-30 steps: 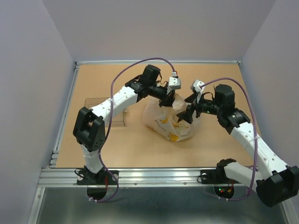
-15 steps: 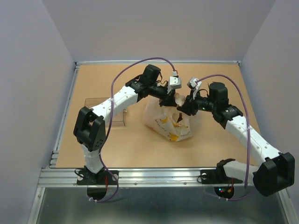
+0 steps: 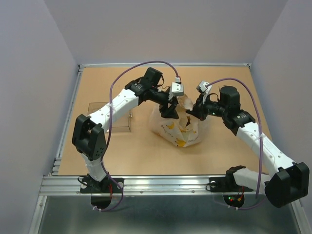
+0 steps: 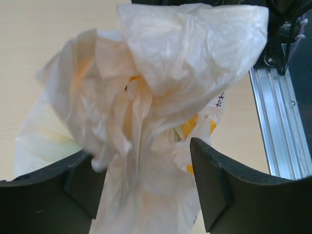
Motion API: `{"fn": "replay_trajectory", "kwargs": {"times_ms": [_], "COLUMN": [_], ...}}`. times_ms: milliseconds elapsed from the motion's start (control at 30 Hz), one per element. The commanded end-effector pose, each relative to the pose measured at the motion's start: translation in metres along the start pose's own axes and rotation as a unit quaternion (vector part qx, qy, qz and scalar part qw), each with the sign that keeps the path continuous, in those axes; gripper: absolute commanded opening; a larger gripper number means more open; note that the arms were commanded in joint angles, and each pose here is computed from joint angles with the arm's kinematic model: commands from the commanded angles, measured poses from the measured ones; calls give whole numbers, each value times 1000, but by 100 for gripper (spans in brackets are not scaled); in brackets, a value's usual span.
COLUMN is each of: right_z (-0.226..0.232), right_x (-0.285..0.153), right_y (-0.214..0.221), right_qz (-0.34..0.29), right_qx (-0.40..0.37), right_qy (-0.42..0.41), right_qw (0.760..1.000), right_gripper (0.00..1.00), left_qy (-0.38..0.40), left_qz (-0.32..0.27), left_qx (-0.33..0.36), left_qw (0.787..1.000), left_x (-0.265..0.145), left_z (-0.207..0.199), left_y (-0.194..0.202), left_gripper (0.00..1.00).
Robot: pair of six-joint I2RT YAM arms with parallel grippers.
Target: Place the fake fruits into the plastic bag and tie a complex knot
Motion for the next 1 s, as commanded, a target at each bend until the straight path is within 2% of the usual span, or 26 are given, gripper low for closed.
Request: {"fn": "replay_trajectory", "kwargs": {"times_ms": [0, 33, 200, 400, 600, 700, 833, 967], "right_z": [5, 6, 10, 10, 10, 10, 10, 10], "right_x": [-5, -5, -6, -5, -5, -6, -5, -4], "right_y": [-16, -15, -14, -13, -12, -10, -7, -5], "right_qz": [-39, -39, -43, -43, -41, -38, -35, -31], "right_qx": [-50, -52, -66, -70, -70, -69, -66, -62], "right_qy": [-15, -18, -33, -38, -35, -34, -36, -35], "right_qw": [998, 998, 996, 996, 996, 996, 997, 997], "right_gripper": [1, 0, 0, 1, 0, 0, 0, 1], "left_qy": [-40, -46, -62, -45, -9, -1, 11, 21], "left_qz": [-55, -65, -96, -108, -97, -90, -76, -71], "left_qx": [68, 75, 97, 111, 82, 83, 68, 65], "left_qw": [995, 994, 989, 987, 992, 992, 995, 995], "left_x": [-54, -63, -82, -84, -69, -65, -54, -46], "left_z": [-23, -28, -33, -34, -24, -25, -24, -25], "left_y": [-58, -65, -95, -117, -113, -109, -100, -99], "left_gripper": [93, 99, 99, 99, 81, 80, 72, 69]}}
Point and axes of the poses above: each gripper's point midway between its finger pads, its own x axis out along the fingers, its own z axis along the line the jaws close on, y = z × x, the point moved 3 cm from there along -x, back along the fingers, and after that the axes turned 12 degrees about -x, right-handed, at the moved point
